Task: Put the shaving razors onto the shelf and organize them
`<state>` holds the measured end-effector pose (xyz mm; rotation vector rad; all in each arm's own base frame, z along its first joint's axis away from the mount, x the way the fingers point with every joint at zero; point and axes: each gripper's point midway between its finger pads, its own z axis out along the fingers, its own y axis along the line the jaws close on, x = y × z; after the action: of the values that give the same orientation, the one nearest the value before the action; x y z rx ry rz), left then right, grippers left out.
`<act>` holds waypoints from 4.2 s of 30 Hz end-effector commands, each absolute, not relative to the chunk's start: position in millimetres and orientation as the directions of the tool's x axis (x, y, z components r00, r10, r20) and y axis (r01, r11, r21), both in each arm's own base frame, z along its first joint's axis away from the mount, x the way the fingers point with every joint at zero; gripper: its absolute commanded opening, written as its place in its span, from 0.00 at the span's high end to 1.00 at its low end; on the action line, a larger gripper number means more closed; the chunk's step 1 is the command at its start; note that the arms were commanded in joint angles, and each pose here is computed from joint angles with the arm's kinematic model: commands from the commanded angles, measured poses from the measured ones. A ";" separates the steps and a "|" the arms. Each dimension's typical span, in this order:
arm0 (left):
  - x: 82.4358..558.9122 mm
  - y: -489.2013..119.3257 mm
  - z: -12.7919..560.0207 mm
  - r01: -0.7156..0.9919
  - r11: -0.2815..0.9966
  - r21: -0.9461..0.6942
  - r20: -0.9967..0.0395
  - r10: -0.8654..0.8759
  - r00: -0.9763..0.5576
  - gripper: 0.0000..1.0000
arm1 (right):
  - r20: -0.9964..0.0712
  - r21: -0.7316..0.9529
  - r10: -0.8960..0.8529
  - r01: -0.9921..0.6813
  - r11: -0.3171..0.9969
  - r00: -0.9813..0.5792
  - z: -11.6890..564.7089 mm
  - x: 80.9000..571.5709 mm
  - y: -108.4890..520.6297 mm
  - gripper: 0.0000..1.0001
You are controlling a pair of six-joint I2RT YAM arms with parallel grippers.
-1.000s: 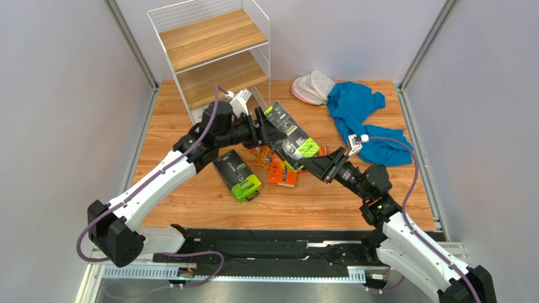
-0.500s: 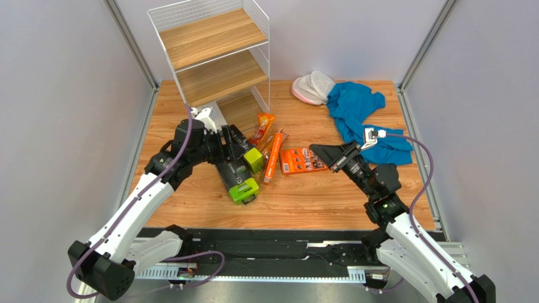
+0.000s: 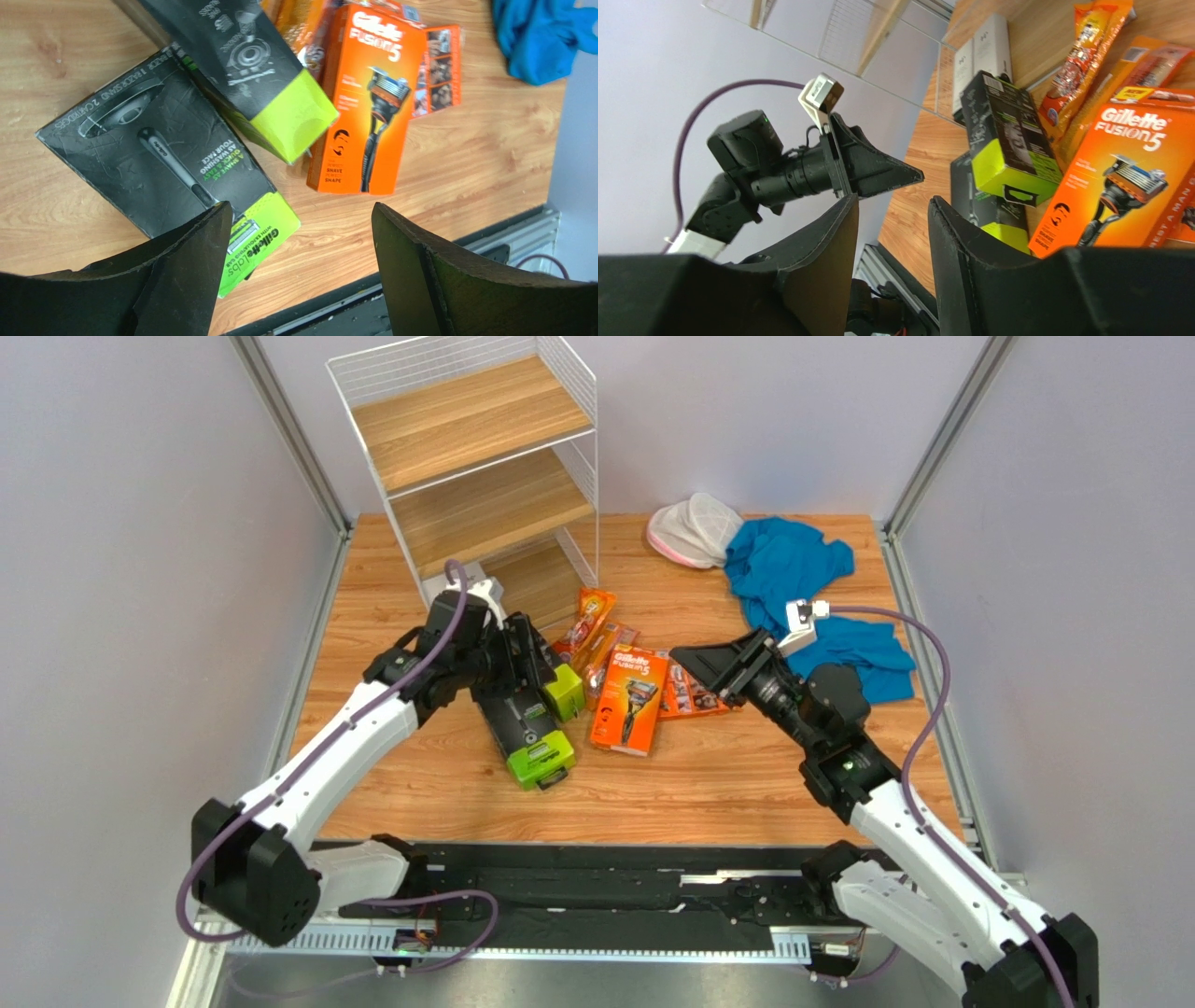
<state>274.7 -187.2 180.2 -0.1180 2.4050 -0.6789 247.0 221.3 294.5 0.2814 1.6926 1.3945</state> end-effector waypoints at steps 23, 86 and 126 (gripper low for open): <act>352.1 -200.2 94.2 -0.318 0.905 -0.283 -0.299 -0.399 -0.867 0.18 | -0.581 0.809 0.625 -0.449 0.378 -0.522 298.4 230.6 215.5 0.41; 268.1 -313.0 412.7 0.523 0.310 -0.794 -0.606 -0.473 -0.640 1.00 | -0.224 0.863 0.659 -0.460 -0.208 -0.718 344.7 211.9 266.7 0.05; 218.9 -298.6 363.9 0.465 0.246 -0.850 -0.526 -0.404 -0.748 1.00 | -0.257 0.824 0.703 -0.531 -0.198 -0.663 357.2 215.4 261.6 0.23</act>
<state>247.3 -293.7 347.1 -0.0433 1.8484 -1.4657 205.7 281.4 321.5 0.2072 1.4341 1.9990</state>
